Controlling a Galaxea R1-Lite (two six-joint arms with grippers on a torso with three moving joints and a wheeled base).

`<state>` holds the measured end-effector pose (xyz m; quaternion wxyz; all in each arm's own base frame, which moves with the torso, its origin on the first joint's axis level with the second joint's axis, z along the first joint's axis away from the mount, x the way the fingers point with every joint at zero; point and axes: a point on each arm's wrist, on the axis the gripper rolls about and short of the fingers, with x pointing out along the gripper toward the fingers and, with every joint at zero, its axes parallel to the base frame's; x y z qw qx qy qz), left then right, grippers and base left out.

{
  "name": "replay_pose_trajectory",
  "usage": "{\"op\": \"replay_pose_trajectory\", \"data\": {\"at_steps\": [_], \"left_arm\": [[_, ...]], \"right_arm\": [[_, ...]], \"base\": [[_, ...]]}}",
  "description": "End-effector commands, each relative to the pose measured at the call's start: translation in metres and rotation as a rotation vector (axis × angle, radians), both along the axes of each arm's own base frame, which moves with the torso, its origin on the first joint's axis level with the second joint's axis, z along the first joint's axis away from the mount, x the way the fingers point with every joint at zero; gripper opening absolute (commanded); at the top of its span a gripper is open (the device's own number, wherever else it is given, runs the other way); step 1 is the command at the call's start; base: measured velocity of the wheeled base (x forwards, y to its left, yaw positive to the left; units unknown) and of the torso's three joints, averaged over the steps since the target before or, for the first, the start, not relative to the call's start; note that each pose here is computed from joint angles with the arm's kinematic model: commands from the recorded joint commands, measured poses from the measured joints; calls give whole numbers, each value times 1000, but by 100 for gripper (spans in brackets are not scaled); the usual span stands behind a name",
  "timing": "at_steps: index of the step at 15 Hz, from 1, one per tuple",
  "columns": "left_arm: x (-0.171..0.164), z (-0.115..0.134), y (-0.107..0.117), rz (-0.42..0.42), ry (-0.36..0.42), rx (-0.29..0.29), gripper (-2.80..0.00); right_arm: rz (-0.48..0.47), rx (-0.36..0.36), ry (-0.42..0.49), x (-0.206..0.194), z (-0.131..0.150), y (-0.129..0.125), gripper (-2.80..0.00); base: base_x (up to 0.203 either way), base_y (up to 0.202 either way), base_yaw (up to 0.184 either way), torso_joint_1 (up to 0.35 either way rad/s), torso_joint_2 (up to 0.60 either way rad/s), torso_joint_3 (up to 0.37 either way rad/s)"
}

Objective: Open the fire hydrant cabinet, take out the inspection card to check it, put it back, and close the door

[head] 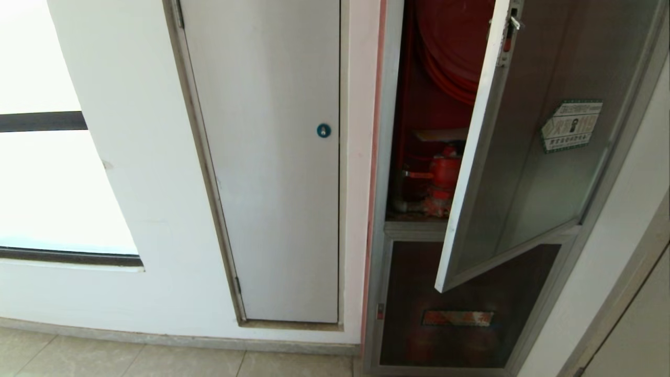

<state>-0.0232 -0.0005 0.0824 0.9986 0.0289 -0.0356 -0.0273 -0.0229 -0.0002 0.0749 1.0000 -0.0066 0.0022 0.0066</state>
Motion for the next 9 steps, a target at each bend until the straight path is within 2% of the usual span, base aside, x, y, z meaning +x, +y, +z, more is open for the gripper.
{"op": "replay_pose_trajectory", "data": {"at_steps": [1,9], "left_arm": [[2,-8,0,0,28,2,-280],[2,-8,0,0,28,-3,-280]], "right_arm": [[1,-1,2,0,0,0,-280],[1,-1,2,0,0,0,-280]], "base": [[-95,0,2,-7,-2,2],[0,0,0,0,0,0]]}}
